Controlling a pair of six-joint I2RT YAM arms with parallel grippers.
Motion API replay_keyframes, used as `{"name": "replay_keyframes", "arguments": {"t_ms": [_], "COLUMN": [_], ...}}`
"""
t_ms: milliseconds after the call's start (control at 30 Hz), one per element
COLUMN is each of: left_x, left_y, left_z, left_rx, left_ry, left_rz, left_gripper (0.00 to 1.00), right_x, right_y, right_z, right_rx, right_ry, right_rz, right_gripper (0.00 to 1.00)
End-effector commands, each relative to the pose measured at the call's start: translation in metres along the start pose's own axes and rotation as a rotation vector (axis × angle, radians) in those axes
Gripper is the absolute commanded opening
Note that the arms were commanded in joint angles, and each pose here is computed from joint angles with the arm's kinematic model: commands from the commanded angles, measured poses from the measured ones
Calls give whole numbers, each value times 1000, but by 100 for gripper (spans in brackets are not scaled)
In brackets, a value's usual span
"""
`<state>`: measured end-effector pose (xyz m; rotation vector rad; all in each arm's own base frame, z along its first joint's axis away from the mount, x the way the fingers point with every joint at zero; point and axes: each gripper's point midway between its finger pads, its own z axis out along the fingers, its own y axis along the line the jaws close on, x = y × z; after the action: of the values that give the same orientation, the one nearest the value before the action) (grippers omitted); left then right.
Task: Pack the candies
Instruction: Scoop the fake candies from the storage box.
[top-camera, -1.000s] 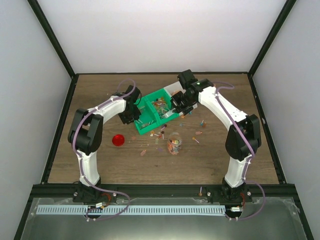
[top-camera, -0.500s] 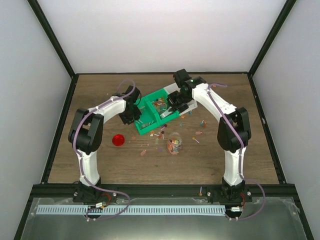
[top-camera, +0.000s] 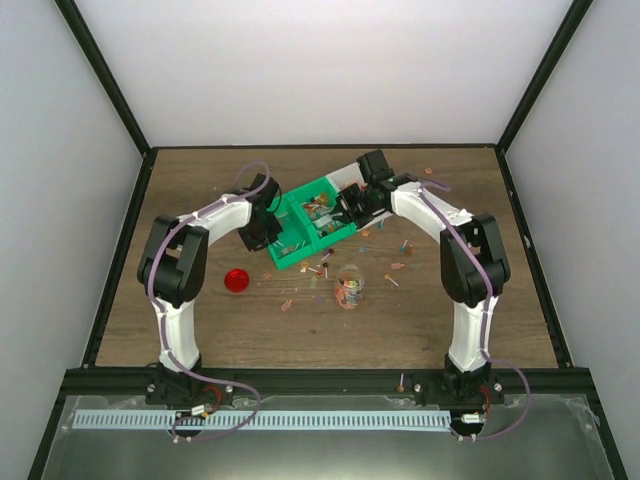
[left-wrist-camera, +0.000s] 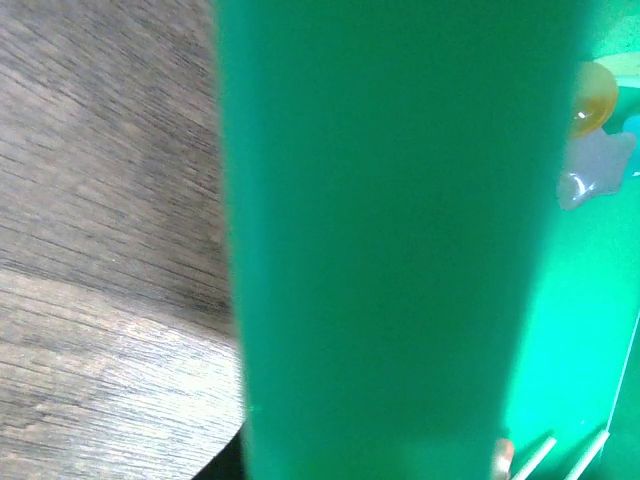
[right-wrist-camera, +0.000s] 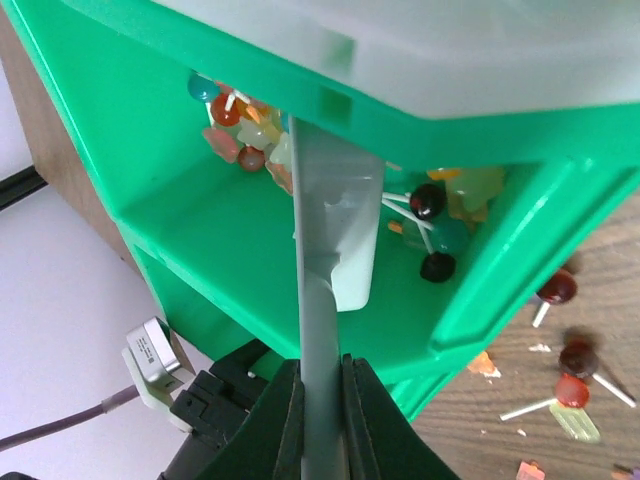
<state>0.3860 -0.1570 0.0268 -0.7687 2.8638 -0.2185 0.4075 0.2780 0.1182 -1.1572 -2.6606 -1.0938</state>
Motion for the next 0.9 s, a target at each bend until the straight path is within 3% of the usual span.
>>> {"name": "replay_keyframes", "arguments": {"t_ms": [0, 200, 533, 867], "left_x": [2, 1, 2, 5], "left_y": [-2, -3, -4, 0], "left_z": [8, 10, 19, 21], "left_rx": [12, 9, 6, -4], "left_ry": [22, 27, 38, 58], "left_rz": [3, 1, -21, 3], "left_gripper": [11, 4, 4, 4], "right_x": [-11, -10, 9, -17], "right_y": [-41, -45, -52, -66], "right_z": [28, 13, -42, 12], "right_rx": [123, 148, 282, 348], "right_ry": [11, 2, -53, -34], "right_rz": [29, 50, 80, 85], "right_gripper": [1, 1, 1, 1]}}
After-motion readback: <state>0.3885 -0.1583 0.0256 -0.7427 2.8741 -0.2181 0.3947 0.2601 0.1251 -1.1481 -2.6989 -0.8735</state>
